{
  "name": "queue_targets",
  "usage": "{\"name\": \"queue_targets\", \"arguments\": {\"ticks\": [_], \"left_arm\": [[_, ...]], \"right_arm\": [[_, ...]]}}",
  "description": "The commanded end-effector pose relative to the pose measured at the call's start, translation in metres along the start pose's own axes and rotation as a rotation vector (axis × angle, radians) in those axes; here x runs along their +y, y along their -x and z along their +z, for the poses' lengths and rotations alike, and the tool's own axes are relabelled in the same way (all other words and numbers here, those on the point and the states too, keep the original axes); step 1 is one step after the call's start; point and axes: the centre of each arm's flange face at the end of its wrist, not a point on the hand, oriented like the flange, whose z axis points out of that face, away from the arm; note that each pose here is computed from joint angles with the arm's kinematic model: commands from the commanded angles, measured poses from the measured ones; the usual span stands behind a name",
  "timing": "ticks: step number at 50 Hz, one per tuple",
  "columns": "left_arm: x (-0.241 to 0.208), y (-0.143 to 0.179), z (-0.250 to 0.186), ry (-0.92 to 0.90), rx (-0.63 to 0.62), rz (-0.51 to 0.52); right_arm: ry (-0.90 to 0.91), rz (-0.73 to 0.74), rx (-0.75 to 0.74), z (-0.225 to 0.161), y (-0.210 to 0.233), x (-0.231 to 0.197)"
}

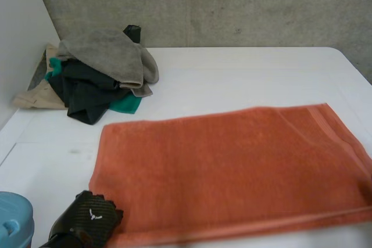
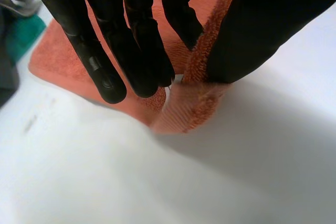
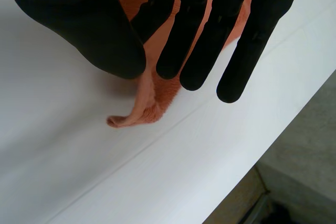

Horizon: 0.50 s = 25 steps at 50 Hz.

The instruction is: Fold the laundry.

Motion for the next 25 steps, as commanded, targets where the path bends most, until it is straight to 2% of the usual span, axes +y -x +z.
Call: {"name": "queue_targets", "arguments": {"ticks": [1, 11, 17, 25], "left_arm": [[-0.027, 0.012, 0.025, -0.122, -0.075, -0.038], [-0.057, 0.039, 0.096, -0.189, -0.195, -0.087], [-0.069, 0.047, 0.119, -0.236, -0.235, -0.103], [-0.08, 0.056, 0.154, -0.27, -0.343, -0.13]], "right_arm": [[-0.116, 0.037, 0.063, 0.016, -0.012, -0.004], [-0.26, 0.047, 0.209, 0.054, -0.022, -0.046], [-0.345, 0.006, 0.367, 0.091, -0.038, -0.068], [-0.467, -0.05, 0.461, 0.135, -0.037, -0.102]]}}
